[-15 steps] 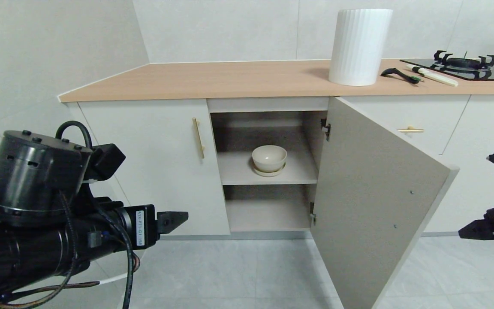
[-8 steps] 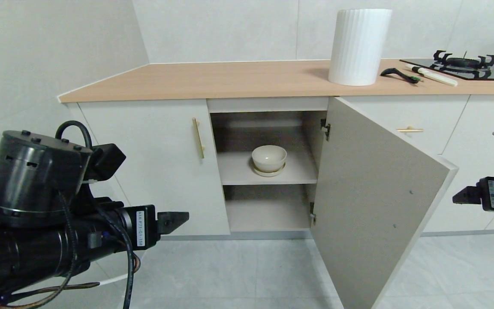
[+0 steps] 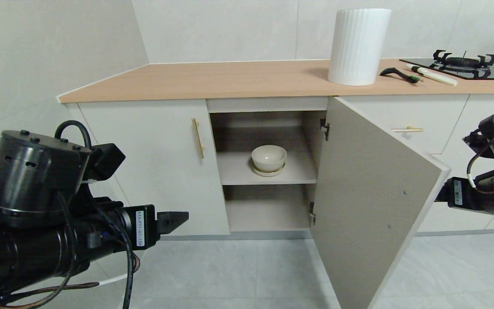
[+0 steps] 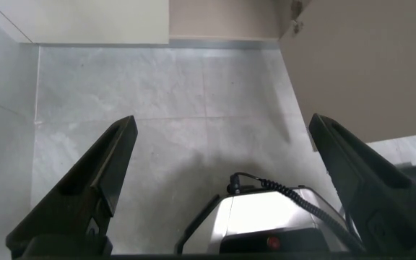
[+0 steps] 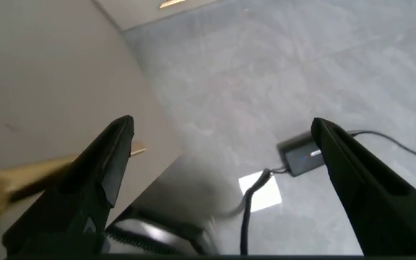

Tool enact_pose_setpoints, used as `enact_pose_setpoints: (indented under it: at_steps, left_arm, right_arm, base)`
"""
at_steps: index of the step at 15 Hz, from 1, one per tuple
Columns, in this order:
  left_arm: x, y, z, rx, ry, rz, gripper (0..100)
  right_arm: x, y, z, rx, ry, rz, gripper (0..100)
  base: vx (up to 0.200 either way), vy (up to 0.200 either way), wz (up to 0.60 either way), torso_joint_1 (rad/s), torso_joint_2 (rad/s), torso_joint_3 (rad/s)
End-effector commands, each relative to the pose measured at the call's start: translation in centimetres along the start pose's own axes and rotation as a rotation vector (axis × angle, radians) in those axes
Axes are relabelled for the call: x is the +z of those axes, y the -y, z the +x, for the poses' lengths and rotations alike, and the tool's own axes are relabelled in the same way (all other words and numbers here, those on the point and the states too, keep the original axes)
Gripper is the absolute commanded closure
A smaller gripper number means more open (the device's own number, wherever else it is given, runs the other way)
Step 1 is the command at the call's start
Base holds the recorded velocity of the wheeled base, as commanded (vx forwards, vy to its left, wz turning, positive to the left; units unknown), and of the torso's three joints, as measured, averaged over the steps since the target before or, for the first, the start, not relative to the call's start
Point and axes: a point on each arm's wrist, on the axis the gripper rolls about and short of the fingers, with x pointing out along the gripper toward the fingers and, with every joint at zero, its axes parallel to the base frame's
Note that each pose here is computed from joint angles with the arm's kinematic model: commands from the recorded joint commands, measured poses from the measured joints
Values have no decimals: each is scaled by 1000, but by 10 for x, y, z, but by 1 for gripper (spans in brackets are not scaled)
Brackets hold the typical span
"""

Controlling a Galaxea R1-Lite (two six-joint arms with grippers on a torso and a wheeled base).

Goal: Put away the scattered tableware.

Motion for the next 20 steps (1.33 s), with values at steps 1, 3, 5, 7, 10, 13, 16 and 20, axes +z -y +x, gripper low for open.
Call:
enact_pose_setpoints:
  at_steps: [1, 3, 5, 7, 10, 13, 16, 20]
  left_arm:
    - [0, 0, 0, 0, 2, 0, 0]
    - [0, 0, -1, 0, 3, 0, 0]
    - [0, 0, -1, -1, 4, -1, 0]
    - [0, 0, -1, -1, 4, -1, 0]
    - [0, 0, -1, -1, 4, -1, 0]
    - [1, -1, -3, -3, 8, -2, 0]
    - [1, -1, -3, -3, 8, -2, 0]
    - [1, -1, -3, -3, 12, -2, 0]
  right_arm:
    - [-5, -12, 3, 28, -20, -25, 0]
    - [-12, -24, 0, 59, -30, -37, 0]
    - [-22, -38, -1, 92, -55, -54, 0]
    - [-32, -53, -1, 123, -77, -85, 0]
    - [-44, -74, -2, 163, -105, -89, 0]
    - [-46, -86, 9, 195, -74, -67, 0]
    - [-42, -112, 23, 298, -6, -63, 0]
    - [-30, -154, 35, 398, 22, -125, 0]
  base:
    - [0, 0, 0, 0, 0, 0]
    - [0, 0, 0, 0, 0, 0]
    - [0, 0, 0, 0, 0, 0]
    - [0, 0, 0, 0, 0, 0]
    - [0, 0, 0, 0, 0, 0]
    - [0, 0, 0, 0, 0, 0]
    - [0, 0, 0, 0, 0, 0]
    - [0, 0, 0, 0, 0, 0]
